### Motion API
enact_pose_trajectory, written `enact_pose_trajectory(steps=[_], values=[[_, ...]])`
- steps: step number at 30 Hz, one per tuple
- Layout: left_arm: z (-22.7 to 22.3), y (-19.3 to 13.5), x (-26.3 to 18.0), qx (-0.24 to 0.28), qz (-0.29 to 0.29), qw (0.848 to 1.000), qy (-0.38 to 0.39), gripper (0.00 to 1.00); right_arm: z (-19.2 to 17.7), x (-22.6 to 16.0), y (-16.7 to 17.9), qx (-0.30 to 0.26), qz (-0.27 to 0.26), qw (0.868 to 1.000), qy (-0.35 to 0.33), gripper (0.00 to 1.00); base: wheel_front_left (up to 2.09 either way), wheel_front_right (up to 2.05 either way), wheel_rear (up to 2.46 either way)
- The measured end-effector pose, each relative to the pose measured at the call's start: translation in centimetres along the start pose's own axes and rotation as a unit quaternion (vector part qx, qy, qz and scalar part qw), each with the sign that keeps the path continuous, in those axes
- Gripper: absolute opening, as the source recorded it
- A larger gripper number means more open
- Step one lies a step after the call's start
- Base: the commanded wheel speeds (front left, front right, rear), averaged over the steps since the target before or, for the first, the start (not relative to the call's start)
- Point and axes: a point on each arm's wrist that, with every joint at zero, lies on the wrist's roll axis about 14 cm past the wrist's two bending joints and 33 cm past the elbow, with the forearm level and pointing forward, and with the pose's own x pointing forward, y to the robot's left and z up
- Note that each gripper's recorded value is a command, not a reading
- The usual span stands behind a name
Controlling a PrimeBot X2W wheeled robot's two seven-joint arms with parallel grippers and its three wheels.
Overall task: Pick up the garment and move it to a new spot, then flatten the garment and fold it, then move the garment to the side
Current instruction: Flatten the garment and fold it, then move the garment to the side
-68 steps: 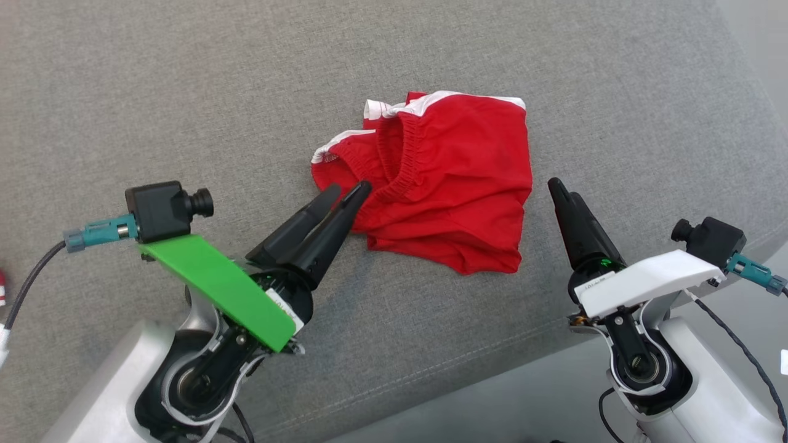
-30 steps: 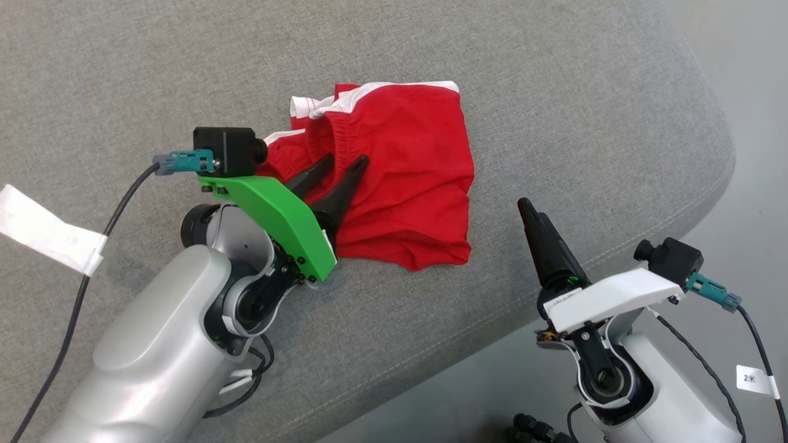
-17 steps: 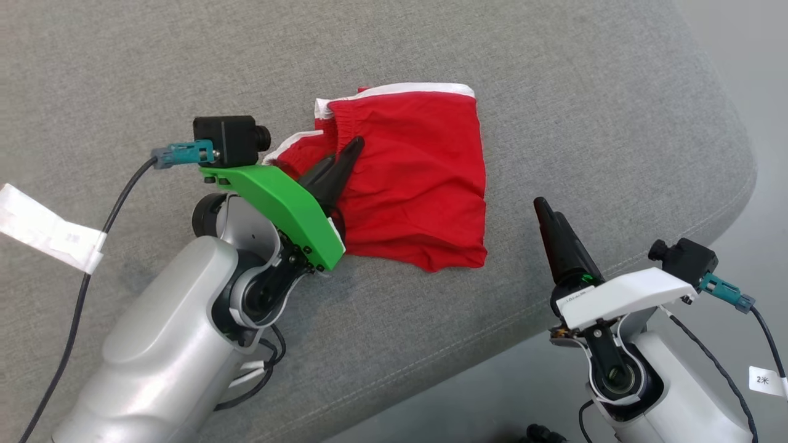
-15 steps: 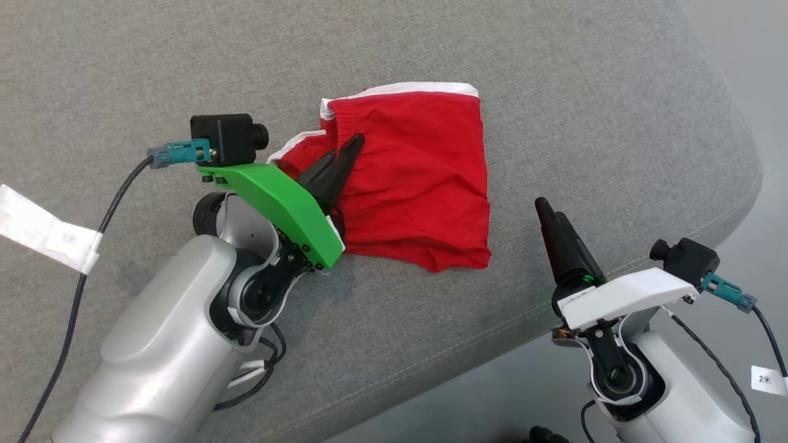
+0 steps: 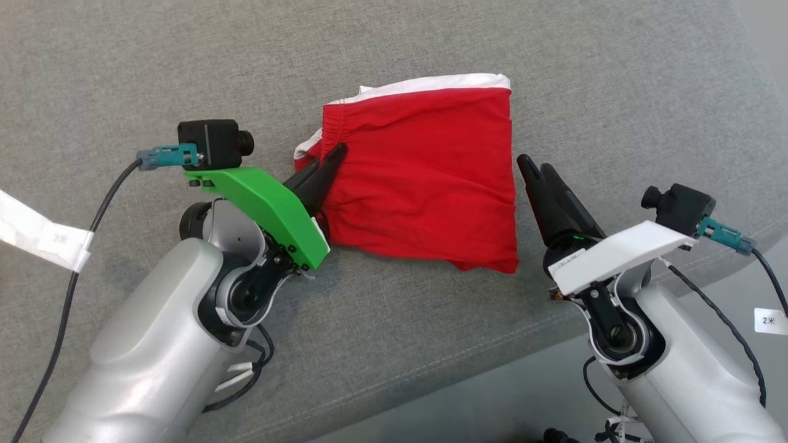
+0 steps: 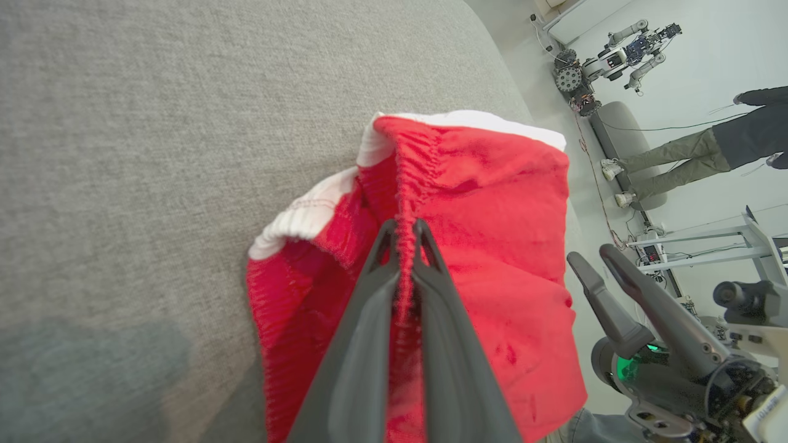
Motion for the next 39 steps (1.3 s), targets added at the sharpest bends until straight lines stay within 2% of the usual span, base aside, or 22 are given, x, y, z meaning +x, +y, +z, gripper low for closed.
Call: enact_pose_trajectory(steps=[5, 13, 21, 22, 23, 24, 25, 27, 28, 29, 31, 35, 39], values=[[-0.2, 1.0, -0.4, -0.006, 0.011, 1.000, 0.001, 0.00, -0.6, 1.0, 0.1, -0.006, 0.005, 1.000, 0.020, 1.00, 0.00, 0.00, 0.00], [-0.1, 2.1, -0.7, -0.017, 0.022, 1.000, -0.003, 0.05, -2.9, 1.9, 0.7, 0.025, 0.013, 0.998, 0.060, 1.00, 0.00, 0.00, 0.00], [0.0, 2.5, -0.6, -0.019, 0.023, 1.000, -0.004, 0.07, -3.8, 2.4, 0.5, 0.028, 0.013, 0.997, 0.078, 1.00, 0.00, 0.00, 0.00], [0.0, 2.5, -0.6, -0.020, 0.023, 1.000, -0.004, 0.09, -3.8, 2.5, 0.4, 0.033, 0.012, 0.996, 0.078, 0.65, 0.00, 0.00, 0.00], [0.0, 2.5, -0.6, -0.020, 0.023, 1.000, -0.003, 0.12, -3.9, 2.6, 0.4, 0.039, 0.011, 0.996, 0.079, 0.39, 0.00, 0.00, 0.00], [0.0, 2.6, -0.5, -0.020, 0.023, 1.000, -0.003, 0.14, -4.1, 2.7, 0.5, 0.045, 0.013, 0.995, 0.083, 0.23, 0.00, 0.00, 0.00], [0.0, 2.6, -0.5, -0.020, 0.022, 1.000, -0.003, 0.18, -4.1, 2.7, 0.7, 0.051, 0.016, 0.995, 0.084, 0.00, 0.00, 0.00, 0.00], [0.0, 2.6, -0.5, -0.021, 0.022, 1.000, -0.003, 0.26, -4.2, 2.8, 0.9, 0.063, 0.022, 0.994, 0.089, 0.00, 0.00, 0.00, 0.00], [0.0, 2.7, -0.5, -0.021, 0.022, 1.000, -0.003, 0.36, -4.2, 2.9, 1.0, 0.069, 0.025, 0.993, 0.090, 0.00, 0.00, 0.00, 0.00], [0.0, 2.7, -0.5, -0.021, 0.023, 1.000, -0.003, 0.36, -4.1, 3.0, 1.1, 0.074, 0.026, 0.993, 0.090, 0.00, 0.00, 0.00, 0.00], [0.0, 2.8, -0.5, -0.022, 0.024, 0.999, -0.005, 1.00, -4.0, 3.3, 1.2, 0.072, 0.029, 0.993, 0.092, 0.00, 0.00, 0.00, 0.00], [0.4, 3.1, -0.7, -0.025, 0.030, 0.999, -0.010, 1.00, -3.2, 3.6, 0.9, 0.064, 0.034, 0.993, 0.095, 0.00, 0.00, 0.00, 0.00], [0.7, 3.1, -0.9, -0.030, 0.035, 0.999, -0.020, 1.00, -1.3, 4.1, -0.5, 0.028, 0.028, 0.994, 0.098, 0.00, 0.00, 0.00, 0.00]])
